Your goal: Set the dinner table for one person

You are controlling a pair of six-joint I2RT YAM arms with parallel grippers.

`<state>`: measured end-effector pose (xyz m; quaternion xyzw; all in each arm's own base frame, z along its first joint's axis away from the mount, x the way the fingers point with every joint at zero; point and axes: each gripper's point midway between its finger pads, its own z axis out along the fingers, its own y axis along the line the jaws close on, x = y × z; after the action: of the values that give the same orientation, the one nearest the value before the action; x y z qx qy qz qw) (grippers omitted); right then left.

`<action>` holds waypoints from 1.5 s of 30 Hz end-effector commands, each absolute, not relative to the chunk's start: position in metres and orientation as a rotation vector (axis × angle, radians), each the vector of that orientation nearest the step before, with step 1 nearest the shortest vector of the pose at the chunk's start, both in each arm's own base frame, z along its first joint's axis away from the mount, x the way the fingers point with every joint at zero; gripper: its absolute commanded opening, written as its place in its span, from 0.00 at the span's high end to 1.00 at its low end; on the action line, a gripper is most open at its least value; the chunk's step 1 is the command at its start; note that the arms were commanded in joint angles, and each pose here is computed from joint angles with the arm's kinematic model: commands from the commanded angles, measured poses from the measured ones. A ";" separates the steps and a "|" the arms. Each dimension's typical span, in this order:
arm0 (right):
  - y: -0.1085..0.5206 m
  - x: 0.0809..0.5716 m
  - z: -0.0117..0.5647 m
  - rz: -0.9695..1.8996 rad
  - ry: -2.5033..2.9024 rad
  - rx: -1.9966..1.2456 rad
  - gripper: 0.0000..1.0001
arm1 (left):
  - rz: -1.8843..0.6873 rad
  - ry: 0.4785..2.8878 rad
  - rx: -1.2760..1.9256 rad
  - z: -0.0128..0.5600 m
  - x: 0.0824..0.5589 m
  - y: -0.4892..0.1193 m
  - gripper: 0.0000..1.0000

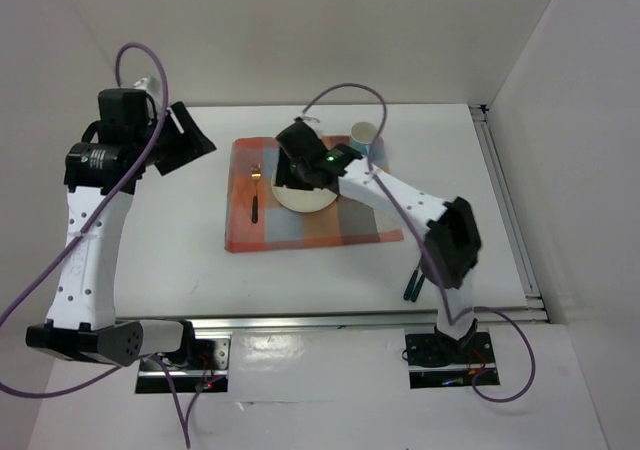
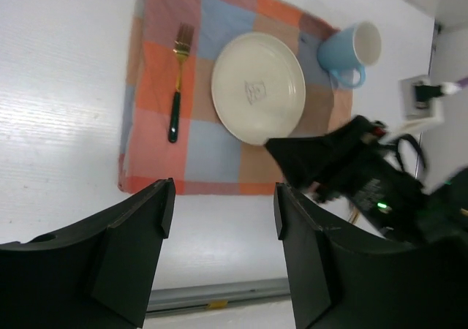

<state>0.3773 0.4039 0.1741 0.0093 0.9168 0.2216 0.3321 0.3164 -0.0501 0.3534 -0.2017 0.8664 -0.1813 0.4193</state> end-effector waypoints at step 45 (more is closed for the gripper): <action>0.083 0.189 0.004 -0.026 2.829 1.014 0.59 | -0.465 2.616 -0.047 0.218 0.319 -0.215 0.27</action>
<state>0.1744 0.0784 0.0072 0.3415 0.9384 -0.0231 0.0474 0.3137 -0.2135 0.2072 -0.0139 0.9596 -0.1670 0.2260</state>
